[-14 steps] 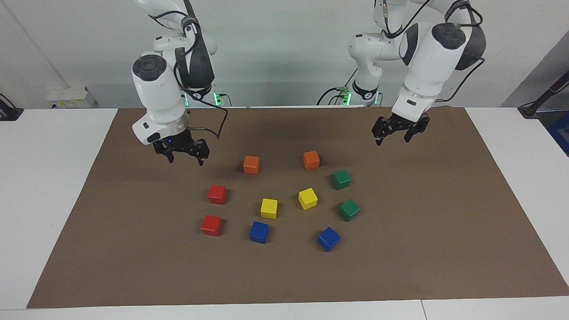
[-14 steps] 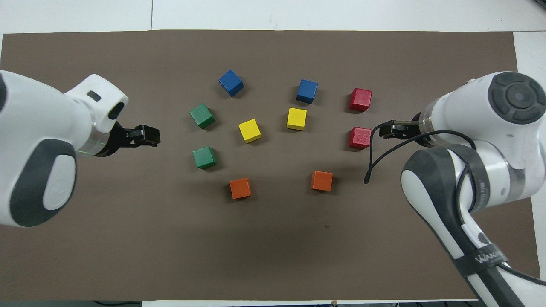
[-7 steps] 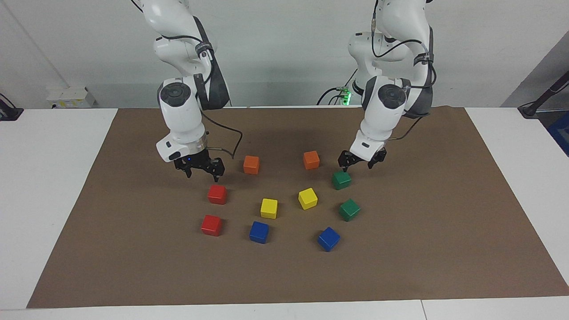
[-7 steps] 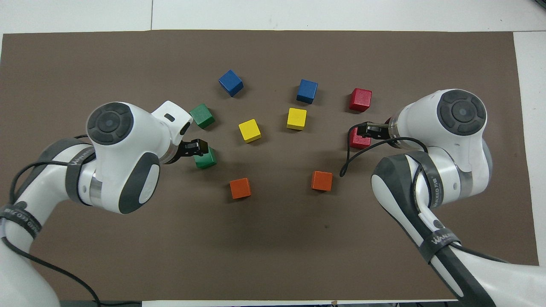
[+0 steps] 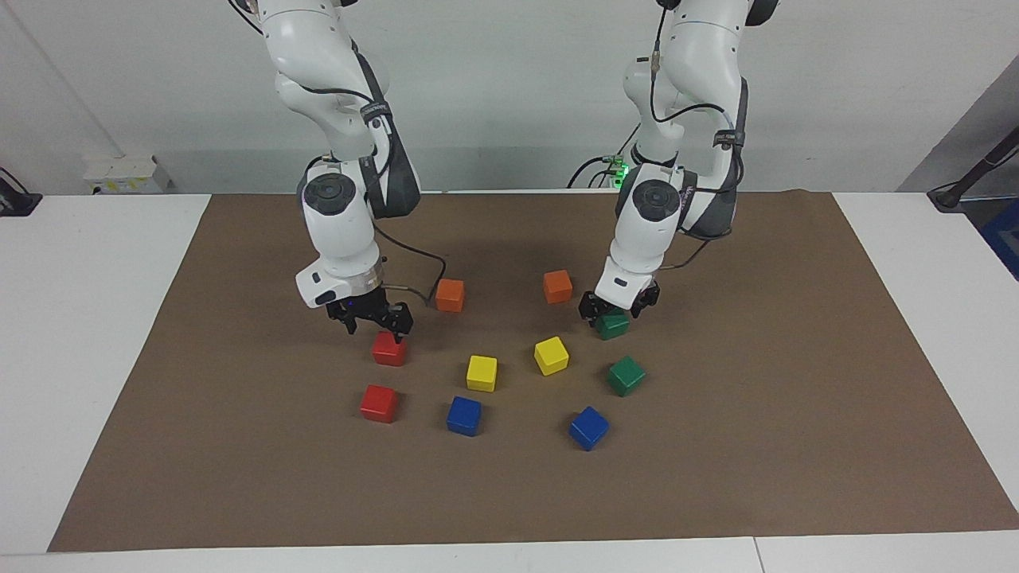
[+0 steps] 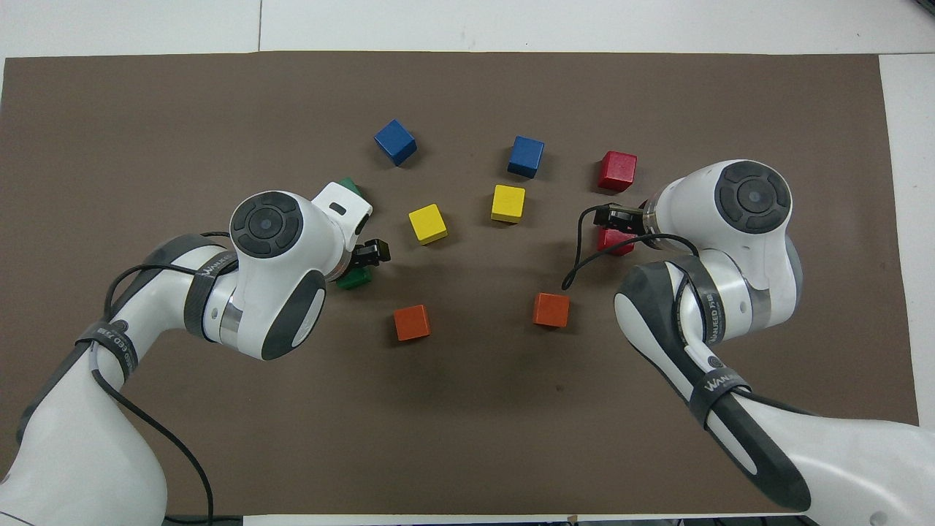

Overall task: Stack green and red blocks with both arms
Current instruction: 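Reach the left gripper to a green cube while the right gripper reaches a red cube, then grasp the green cube with the left gripper while the right gripper grasps red, then place the green cube near the left gripper while the right gripper places red, then reach the left gripper to the other green cube while the right gripper reaches red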

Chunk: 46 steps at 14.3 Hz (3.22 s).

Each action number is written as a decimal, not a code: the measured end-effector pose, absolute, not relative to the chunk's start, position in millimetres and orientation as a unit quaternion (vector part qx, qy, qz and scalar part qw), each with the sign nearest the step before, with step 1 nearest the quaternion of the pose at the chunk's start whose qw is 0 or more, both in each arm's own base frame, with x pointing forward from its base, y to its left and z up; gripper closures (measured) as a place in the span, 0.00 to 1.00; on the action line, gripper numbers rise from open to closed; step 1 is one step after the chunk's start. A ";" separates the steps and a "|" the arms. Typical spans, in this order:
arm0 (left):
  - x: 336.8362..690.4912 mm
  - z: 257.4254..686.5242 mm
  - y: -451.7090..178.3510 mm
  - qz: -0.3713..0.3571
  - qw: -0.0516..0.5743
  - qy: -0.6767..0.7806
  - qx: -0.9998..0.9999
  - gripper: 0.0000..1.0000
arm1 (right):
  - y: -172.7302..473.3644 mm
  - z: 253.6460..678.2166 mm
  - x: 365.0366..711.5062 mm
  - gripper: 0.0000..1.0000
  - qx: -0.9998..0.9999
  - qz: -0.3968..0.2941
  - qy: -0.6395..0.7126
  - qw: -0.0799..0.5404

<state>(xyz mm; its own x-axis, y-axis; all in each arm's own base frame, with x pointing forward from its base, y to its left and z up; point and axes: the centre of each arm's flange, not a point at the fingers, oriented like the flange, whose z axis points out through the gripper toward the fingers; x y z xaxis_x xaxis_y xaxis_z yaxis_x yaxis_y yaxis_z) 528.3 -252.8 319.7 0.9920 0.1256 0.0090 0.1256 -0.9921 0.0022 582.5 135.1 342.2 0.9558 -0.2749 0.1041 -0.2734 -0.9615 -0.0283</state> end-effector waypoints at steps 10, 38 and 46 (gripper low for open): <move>526.9 292.4 -265.7 0.011 0.007 0.136 0.991 0.19 | 153.6 299.4 584.2 0.00 -0.991 -0.048 0.126 0.006; 596.9 296.4 11.9 -0.004 -0.013 -0.089 0.996 0.20 | -79.0 297.3 567.1 0.45 -0.999 -0.007 0.049 0.007; 640.4 418.2 -54.4 0.004 -0.011 0.097 0.995 0.00 | -72.7 292.1 569.4 0.20 -0.996 -0.011 0.091 0.008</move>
